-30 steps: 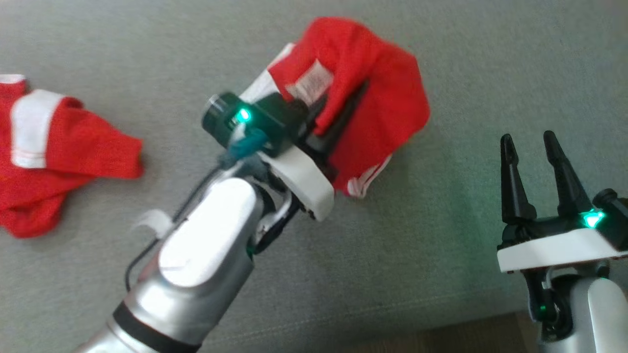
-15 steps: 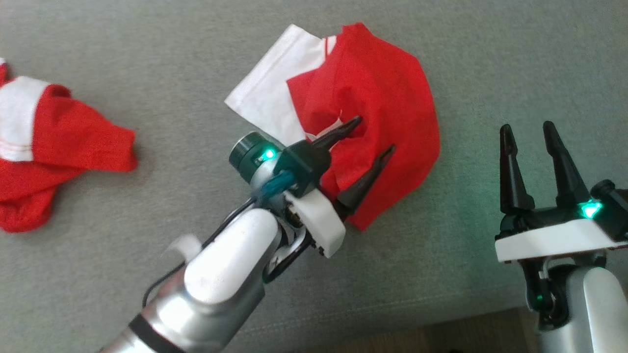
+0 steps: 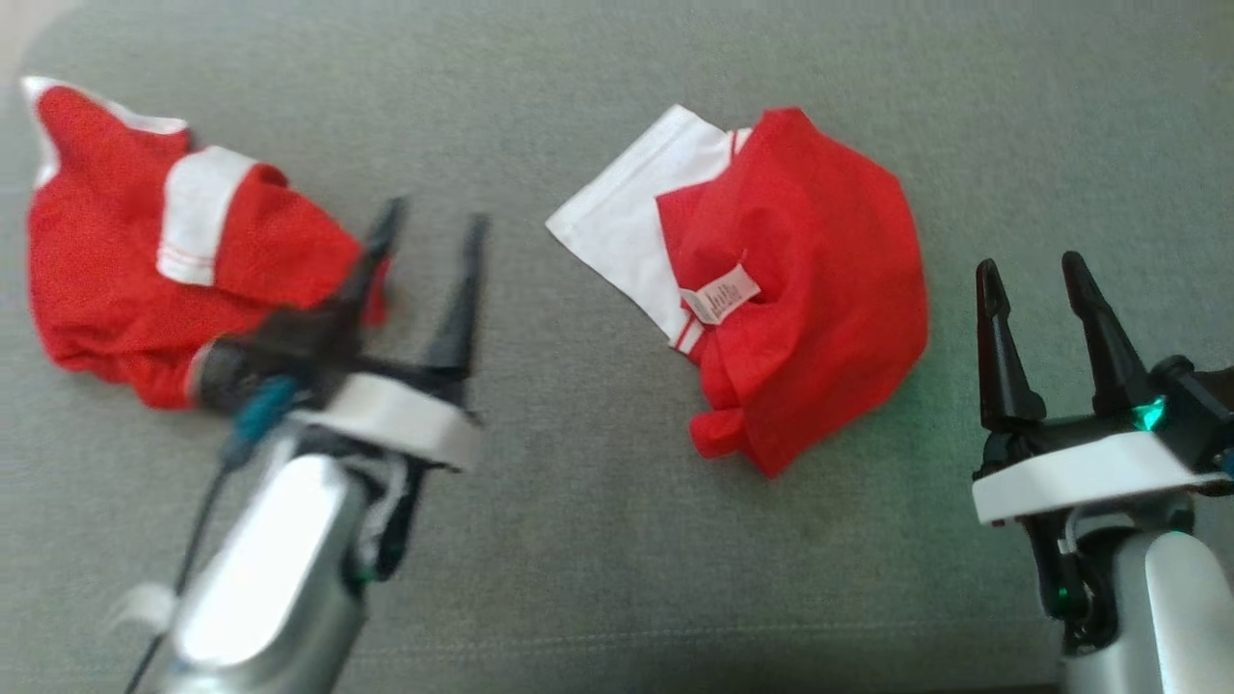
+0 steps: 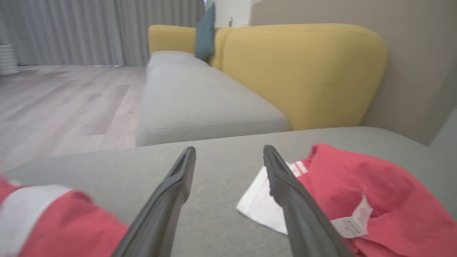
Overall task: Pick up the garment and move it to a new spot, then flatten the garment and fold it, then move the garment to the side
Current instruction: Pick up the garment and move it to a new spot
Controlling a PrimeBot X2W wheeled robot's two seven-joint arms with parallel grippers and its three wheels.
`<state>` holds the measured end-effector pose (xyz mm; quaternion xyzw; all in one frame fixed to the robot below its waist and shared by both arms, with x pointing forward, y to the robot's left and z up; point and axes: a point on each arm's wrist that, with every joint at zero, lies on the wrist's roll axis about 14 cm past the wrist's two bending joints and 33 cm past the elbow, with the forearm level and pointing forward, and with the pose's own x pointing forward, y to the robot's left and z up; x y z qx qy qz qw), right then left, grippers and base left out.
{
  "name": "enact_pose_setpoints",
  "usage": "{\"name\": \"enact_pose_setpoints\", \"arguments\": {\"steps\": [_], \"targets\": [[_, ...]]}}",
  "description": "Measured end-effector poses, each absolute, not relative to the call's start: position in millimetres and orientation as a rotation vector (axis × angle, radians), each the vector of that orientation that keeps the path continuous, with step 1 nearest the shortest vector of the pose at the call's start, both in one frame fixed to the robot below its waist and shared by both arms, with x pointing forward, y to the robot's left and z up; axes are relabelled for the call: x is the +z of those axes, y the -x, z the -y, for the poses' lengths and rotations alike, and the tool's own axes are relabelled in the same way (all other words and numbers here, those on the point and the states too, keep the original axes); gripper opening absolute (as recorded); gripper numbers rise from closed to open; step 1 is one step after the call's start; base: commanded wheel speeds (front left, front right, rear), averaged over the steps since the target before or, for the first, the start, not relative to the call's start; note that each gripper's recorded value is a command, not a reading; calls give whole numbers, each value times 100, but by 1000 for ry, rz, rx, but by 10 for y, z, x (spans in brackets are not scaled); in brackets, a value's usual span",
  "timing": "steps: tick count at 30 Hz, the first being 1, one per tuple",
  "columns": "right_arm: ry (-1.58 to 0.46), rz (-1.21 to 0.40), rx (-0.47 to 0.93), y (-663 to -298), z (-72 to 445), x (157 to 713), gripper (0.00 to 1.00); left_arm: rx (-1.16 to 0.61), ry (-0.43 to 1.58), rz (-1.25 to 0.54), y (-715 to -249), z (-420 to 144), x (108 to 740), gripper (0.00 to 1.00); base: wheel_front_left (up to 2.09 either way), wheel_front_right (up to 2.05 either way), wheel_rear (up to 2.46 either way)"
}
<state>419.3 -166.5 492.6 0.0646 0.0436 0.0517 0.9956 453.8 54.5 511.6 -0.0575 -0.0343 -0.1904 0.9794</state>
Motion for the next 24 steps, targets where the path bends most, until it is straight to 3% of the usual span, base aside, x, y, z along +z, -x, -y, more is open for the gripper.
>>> {"name": "enact_pose_setpoints", "arguments": {"steps": [10, 24], "targets": [[-104, -90, 133, -4048, 1572, 5002, 100, -104, 58, 71, -4258, -1571, 5138, 100, 0, 0, 0], [-85, -122, 111, -3711, 1649, 4982, 100, -109, 28, 34, -3836, -1617, 5024, 100, 0, 0, 0]]}}
